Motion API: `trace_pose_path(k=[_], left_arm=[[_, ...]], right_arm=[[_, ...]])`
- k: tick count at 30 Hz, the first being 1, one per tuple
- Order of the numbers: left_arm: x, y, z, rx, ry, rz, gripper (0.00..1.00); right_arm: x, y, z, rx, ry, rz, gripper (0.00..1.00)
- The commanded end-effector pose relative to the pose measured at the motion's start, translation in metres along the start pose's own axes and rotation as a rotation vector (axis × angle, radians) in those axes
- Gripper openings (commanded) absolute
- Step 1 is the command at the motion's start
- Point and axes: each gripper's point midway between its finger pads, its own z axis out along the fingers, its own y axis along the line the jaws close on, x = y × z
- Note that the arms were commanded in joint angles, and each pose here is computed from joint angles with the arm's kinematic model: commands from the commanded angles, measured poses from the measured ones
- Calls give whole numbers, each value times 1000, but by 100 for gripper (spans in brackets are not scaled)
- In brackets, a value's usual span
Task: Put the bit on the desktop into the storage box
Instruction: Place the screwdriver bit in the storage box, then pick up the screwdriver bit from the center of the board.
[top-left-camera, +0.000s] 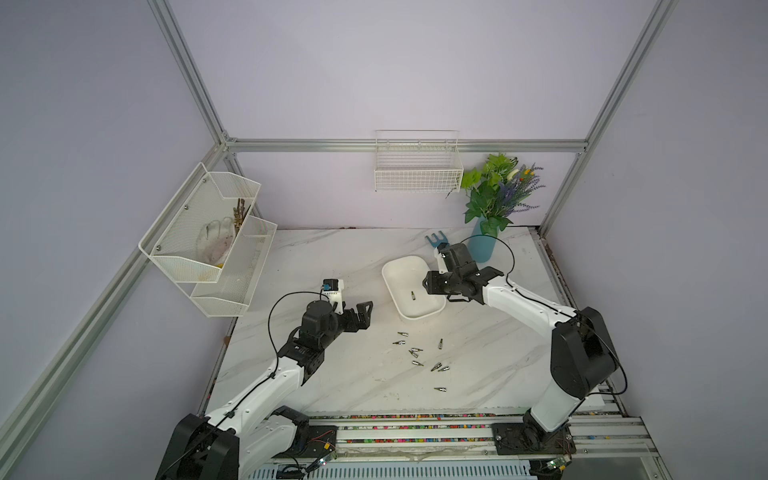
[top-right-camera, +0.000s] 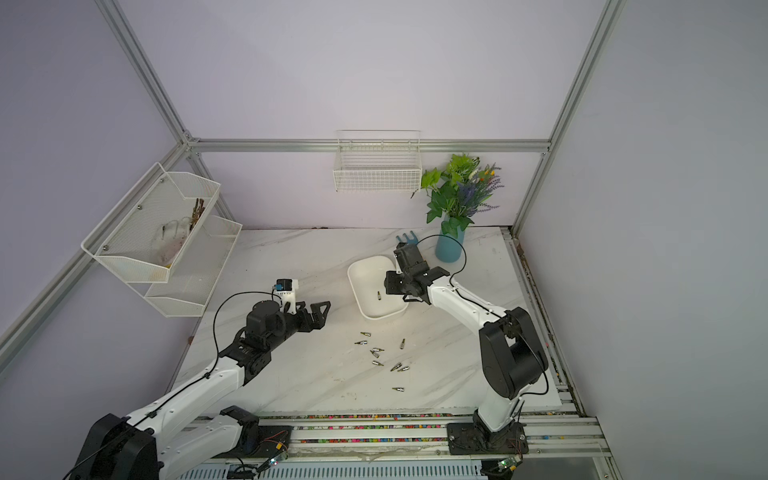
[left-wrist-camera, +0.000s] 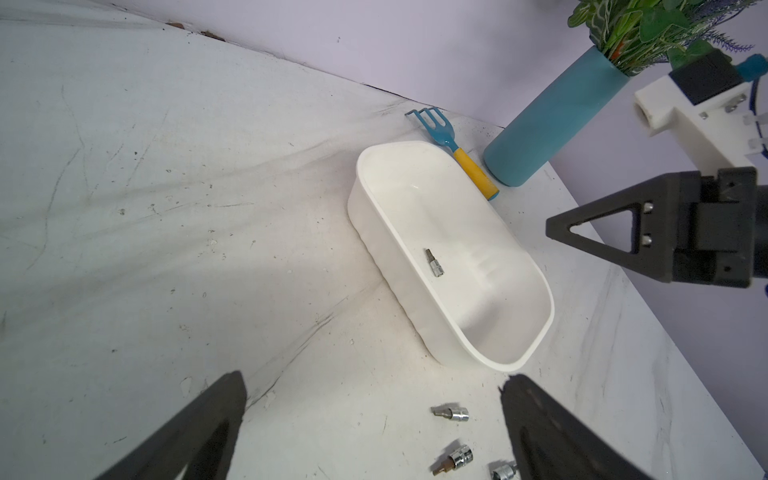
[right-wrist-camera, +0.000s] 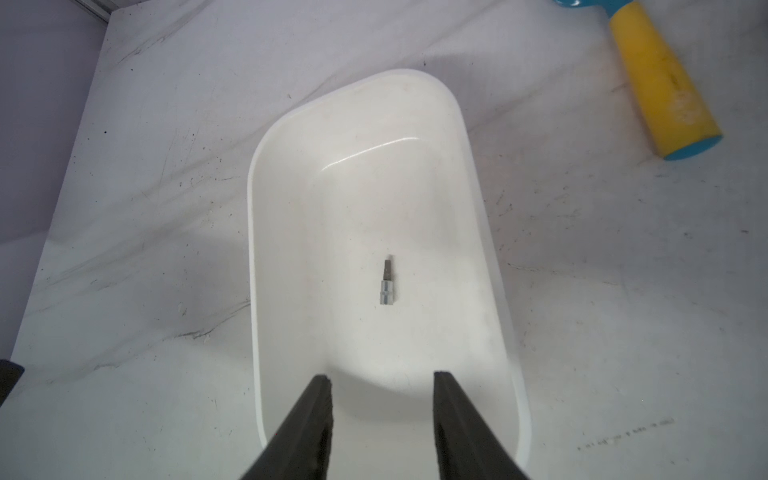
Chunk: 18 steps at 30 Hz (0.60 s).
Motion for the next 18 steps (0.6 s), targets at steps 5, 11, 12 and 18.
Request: trace_pose_path(k=[5, 11, 12, 18], left_arm=[[-9, -15, -3, 72, -44, 34, 100], [-8, -16, -2, 78, -44, 39, 100], [-8, -15, -2, 75, -44, 39, 100], [-4, -12, 2, 66, -33, 36, 100]], right_arm=[[40, -31, -44, 113, 31, -8, 45], [80, -34, -58, 113, 121, 32, 45], [89, -33, -58, 107, 136, 44, 46], [130, -25, -51, 81, 197, 79, 45]])
